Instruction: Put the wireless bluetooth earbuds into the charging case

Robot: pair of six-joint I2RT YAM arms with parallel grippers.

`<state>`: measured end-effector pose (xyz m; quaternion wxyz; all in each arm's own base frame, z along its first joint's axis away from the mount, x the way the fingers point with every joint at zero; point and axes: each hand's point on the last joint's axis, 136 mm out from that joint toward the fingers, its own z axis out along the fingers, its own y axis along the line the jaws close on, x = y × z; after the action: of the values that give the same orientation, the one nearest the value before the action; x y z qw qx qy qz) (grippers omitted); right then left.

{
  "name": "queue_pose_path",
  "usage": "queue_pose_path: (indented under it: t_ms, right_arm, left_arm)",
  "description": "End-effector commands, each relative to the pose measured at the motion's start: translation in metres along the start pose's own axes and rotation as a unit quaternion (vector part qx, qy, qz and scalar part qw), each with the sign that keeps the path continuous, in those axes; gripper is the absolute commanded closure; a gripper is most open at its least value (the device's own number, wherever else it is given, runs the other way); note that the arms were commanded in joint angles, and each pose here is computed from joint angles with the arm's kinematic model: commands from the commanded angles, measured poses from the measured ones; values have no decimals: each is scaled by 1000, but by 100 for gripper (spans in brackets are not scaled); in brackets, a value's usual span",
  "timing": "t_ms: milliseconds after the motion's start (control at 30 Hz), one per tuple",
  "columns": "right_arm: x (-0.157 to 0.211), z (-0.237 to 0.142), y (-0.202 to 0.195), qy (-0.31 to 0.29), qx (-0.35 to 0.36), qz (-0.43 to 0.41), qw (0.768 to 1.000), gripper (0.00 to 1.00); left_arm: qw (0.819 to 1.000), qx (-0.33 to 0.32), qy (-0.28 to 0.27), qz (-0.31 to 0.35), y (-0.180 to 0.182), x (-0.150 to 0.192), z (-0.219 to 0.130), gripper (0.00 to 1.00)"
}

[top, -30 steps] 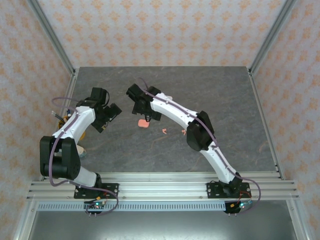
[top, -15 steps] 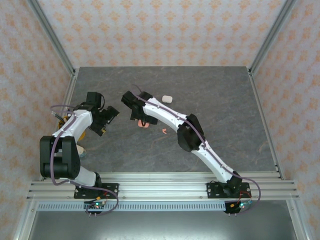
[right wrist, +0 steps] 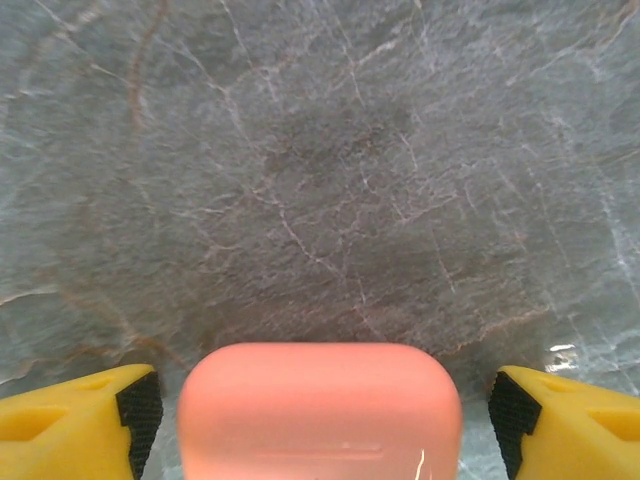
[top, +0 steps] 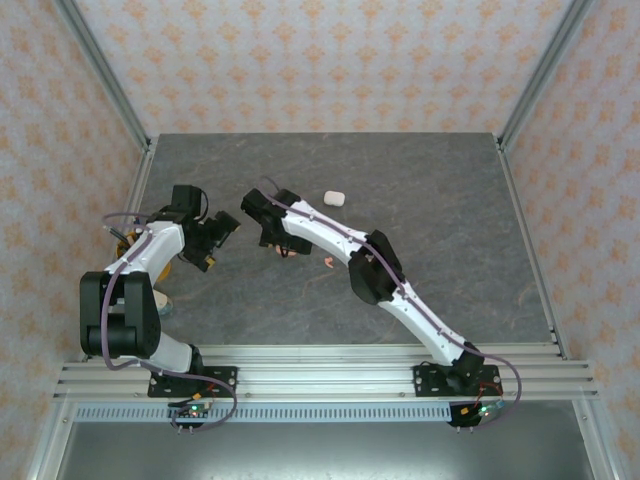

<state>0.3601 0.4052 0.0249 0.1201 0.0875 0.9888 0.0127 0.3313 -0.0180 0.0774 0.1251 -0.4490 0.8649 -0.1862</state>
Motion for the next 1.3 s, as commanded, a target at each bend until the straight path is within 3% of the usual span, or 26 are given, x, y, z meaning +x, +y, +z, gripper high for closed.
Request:
queue_pose_path:
  t_ms: [0, 400, 733, 1267]
  right_arm:
    - [5, 5, -1, 2, 10, -8, 1000, 15]
    - [17, 13, -9, 24, 26, -13, 999, 26]
    - [12, -1, 0, 22, -4, 2, 1000, 53]
    - [-40, -39, 6, 13, -115, 121, 986, 58]
  left_arm:
    - [1000, 12, -6, -8, -1, -3, -3, 0]
    - [1000, 11, -6, -11, 0, -4, -2, 0]
    - [1000, 7, -4, -12, 2, -3, 0, 0]
    - [997, 68, 30, 21, -5, 25, 18, 0]
